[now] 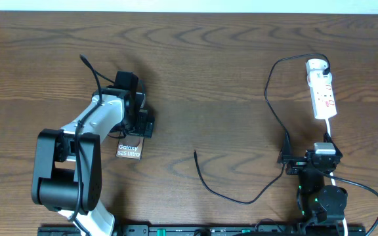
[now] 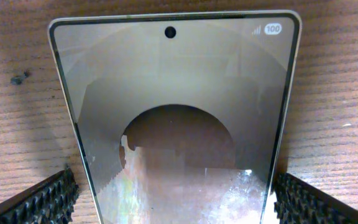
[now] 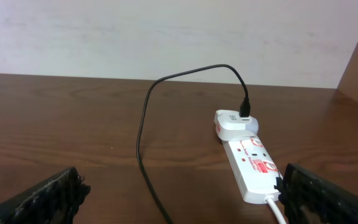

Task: Plug charger to phone and switch on socket
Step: 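Close the left gripper on the phone's long edges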

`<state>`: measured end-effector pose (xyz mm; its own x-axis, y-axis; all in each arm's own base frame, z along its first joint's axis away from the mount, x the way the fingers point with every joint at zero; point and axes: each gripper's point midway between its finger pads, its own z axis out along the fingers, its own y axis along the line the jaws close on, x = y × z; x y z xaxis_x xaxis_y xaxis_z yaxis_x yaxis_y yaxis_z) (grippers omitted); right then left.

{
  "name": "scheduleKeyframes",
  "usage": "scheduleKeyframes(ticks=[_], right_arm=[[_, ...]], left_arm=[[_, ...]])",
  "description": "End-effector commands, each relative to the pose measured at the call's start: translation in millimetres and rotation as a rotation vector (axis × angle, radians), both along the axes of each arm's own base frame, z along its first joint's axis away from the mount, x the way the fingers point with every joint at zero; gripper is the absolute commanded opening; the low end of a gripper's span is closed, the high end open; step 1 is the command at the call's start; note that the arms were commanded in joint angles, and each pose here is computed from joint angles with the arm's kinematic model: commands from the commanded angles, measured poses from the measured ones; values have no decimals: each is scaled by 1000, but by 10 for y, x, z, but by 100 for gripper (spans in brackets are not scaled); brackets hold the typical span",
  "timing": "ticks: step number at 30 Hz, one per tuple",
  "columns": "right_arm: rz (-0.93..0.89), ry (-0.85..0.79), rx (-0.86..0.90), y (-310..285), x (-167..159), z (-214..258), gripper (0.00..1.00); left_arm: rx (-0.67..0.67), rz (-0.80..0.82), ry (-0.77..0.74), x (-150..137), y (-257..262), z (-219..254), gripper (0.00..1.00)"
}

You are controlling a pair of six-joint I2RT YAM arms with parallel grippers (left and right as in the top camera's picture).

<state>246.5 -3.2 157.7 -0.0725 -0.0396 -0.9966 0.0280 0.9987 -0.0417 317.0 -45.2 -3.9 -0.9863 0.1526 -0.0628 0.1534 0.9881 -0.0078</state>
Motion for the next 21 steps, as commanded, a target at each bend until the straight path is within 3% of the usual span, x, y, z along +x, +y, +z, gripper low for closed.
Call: scheduleKeyframes(ticks=[1,8,21], right_arm=[[-3,0,-9,-10,-3,-3,99],[-3,0,-9,-11,-3,-3,99],[-3,0,-9,-11,-3,-3,99]], left_arm=[[5,-15,49,-162,17,-89,98],[9,-21,81,-278,33,-145,98],[7,-52,57,-221,24,-145,98]])
